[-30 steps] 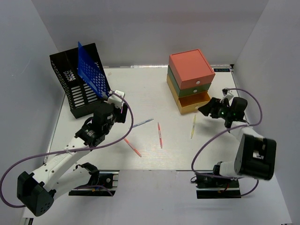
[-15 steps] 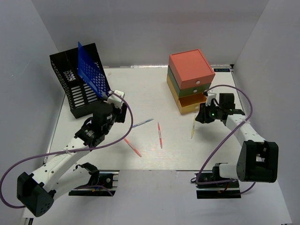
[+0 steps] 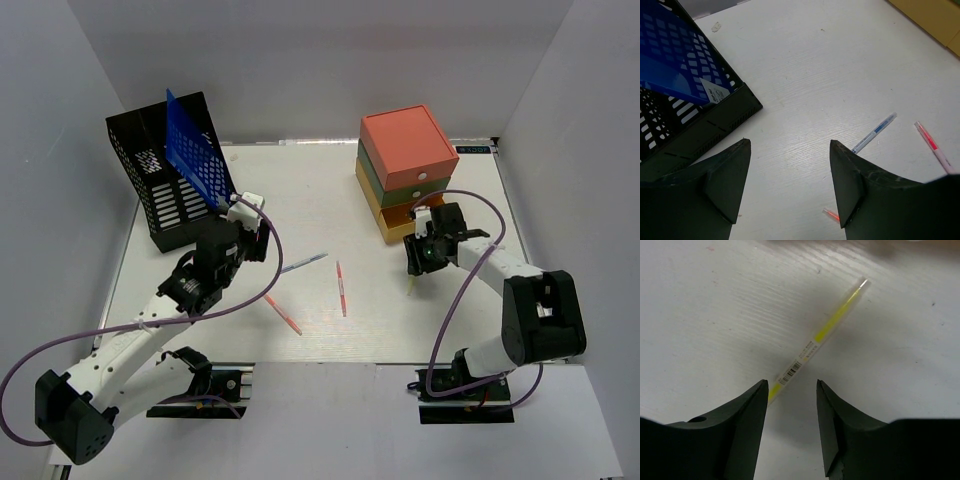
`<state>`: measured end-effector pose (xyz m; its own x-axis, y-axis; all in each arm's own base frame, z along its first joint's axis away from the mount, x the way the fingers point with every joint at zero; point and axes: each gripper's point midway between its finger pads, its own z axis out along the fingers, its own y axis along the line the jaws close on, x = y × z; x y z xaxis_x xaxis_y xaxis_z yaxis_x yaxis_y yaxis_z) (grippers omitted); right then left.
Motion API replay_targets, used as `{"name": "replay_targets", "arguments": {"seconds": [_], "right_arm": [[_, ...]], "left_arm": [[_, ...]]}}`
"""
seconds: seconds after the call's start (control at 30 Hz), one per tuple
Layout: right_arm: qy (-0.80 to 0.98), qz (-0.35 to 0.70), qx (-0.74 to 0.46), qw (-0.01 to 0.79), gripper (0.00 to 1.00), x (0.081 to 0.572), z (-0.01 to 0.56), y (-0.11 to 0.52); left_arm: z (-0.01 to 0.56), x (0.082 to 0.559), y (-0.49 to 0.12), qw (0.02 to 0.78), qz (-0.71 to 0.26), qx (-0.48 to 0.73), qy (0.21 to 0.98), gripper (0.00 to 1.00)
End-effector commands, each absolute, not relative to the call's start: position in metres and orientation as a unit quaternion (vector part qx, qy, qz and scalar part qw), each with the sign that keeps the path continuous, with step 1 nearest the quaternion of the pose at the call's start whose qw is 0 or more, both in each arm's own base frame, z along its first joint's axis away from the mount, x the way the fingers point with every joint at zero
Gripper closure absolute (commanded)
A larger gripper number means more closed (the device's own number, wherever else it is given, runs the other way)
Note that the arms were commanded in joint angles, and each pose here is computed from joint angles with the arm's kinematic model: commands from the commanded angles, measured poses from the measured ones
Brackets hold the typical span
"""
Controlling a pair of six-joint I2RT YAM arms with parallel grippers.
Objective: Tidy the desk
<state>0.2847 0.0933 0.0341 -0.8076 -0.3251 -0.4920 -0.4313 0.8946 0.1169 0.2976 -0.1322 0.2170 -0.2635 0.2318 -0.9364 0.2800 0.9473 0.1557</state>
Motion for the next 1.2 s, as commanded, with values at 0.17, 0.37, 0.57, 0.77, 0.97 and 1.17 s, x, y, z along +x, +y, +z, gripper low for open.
{"name": "replay_targets", "arguments": {"seconds": [0.17, 0.37, 0.57, 0.77, 0.97, 1.17], "right_arm": [[0.951, 0.072, -0.18, 0.239, 0.51, 0.295, 0.022, 0.086], [0.955, 0.076, -0.177, 0.226, 0.56, 0.297, 0.014, 0.091], [0.96, 0.073, -0.171, 0.209, 0.65, 0.289, 0.006, 0.087], [0.957, 0.07, -0.192, 0.204, 0.82, 0.28, 0.006, 0.083], [0.927, 0.13, -0.273, 0.22, 0.92, 0.273, 0.033, 0.103], [0.86, 0.222, -0.394, 0.238, 0.96, 0.256, 0.085, 0.133]], "left_arm": [[0.226, 0.295, -0.134, 0.598, -0.033, 0.159, 0.785, 0.26], [0.225, 0.295, -0.133, 0.597, -0.03, 0.157, 0.786, 0.26], [0.223, 0.295, -0.133, 0.595, -0.029, 0.159, 0.787, 0.26], [0.221, 0.295, -0.134, 0.593, -0.029, 0.161, 0.789, 0.26], [0.219, 0.296, -0.134, 0.591, -0.028, 0.162, 0.79, 0.26], [0.214, 0.297, -0.135, 0.583, -0.024, 0.164, 0.795, 0.26]]}}
